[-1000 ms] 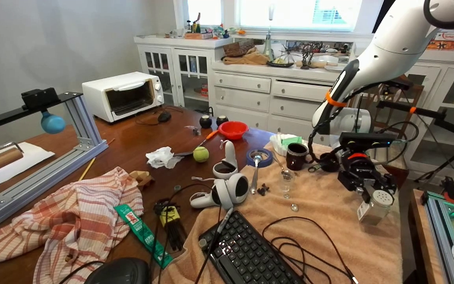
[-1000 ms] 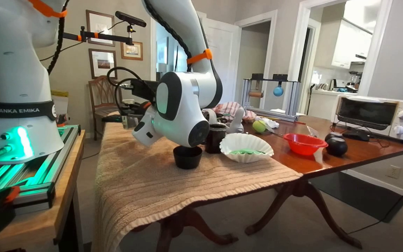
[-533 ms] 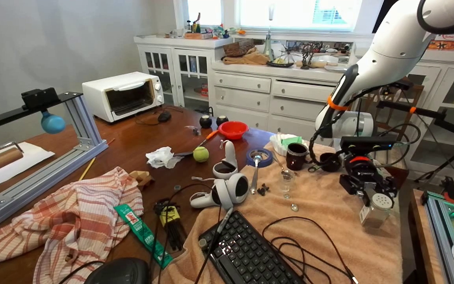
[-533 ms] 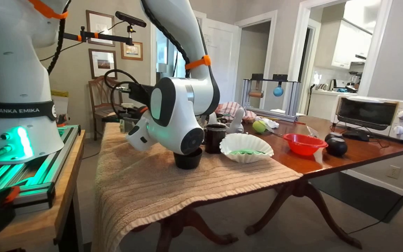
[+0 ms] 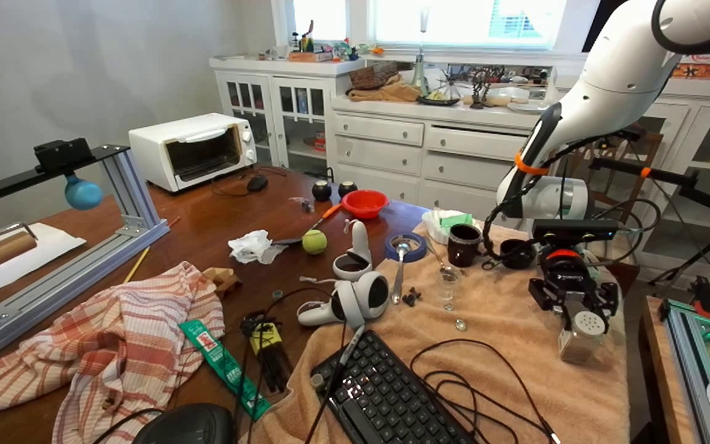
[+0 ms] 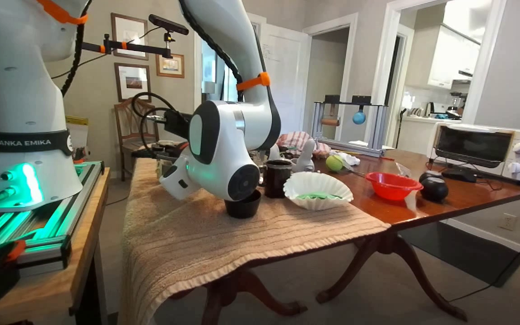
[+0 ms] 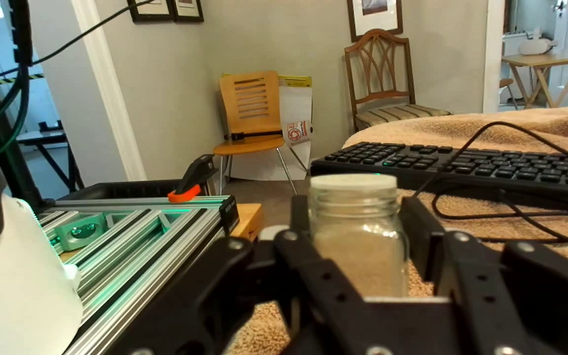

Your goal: Place the glass jar upright.

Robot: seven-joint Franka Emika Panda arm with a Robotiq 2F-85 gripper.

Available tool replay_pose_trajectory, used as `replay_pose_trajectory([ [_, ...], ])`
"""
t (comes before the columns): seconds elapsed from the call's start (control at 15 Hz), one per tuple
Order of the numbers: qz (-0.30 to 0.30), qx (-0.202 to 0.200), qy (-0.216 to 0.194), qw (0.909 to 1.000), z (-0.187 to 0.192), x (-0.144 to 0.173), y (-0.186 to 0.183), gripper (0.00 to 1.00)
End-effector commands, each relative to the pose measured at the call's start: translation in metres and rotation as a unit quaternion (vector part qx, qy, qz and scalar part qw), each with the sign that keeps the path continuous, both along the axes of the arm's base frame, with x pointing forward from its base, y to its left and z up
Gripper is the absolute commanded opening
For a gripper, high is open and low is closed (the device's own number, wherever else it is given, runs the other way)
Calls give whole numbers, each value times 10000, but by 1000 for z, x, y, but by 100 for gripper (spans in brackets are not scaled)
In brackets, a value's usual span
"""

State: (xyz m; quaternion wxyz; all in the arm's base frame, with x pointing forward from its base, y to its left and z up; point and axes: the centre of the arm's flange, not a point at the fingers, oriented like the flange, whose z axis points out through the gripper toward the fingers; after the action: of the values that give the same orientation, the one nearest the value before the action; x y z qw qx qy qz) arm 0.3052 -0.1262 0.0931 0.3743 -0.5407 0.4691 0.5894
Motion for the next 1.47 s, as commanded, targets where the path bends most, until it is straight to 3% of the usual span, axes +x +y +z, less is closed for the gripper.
replay_pose_trajectory([
  [0.0,-204,-235,21,9995,5,-2,5,24],
  [0.27,-272,-342,34,9990,6,-3,5,24],
  [0.47,-344,-422,27,9985,8,-4,5,60],
  [0.53,-359,-442,25,9984,9,-5,5,61],
  [0.67,-396,-502,25,9980,10,-5,4,74],
  [0.73,-416,-524,23,9978,11,-6,3,73],
  [0.8,-431,-537,23,9976,11,-6,3,80],
  [0.87,-442,-548,26,9975,13,-6,3,96],
  [1.2,-474,-696,-8,9965,26,-11,5,100],
  [1.4,-539,-982,9,9937,50,-23,12,100],
])
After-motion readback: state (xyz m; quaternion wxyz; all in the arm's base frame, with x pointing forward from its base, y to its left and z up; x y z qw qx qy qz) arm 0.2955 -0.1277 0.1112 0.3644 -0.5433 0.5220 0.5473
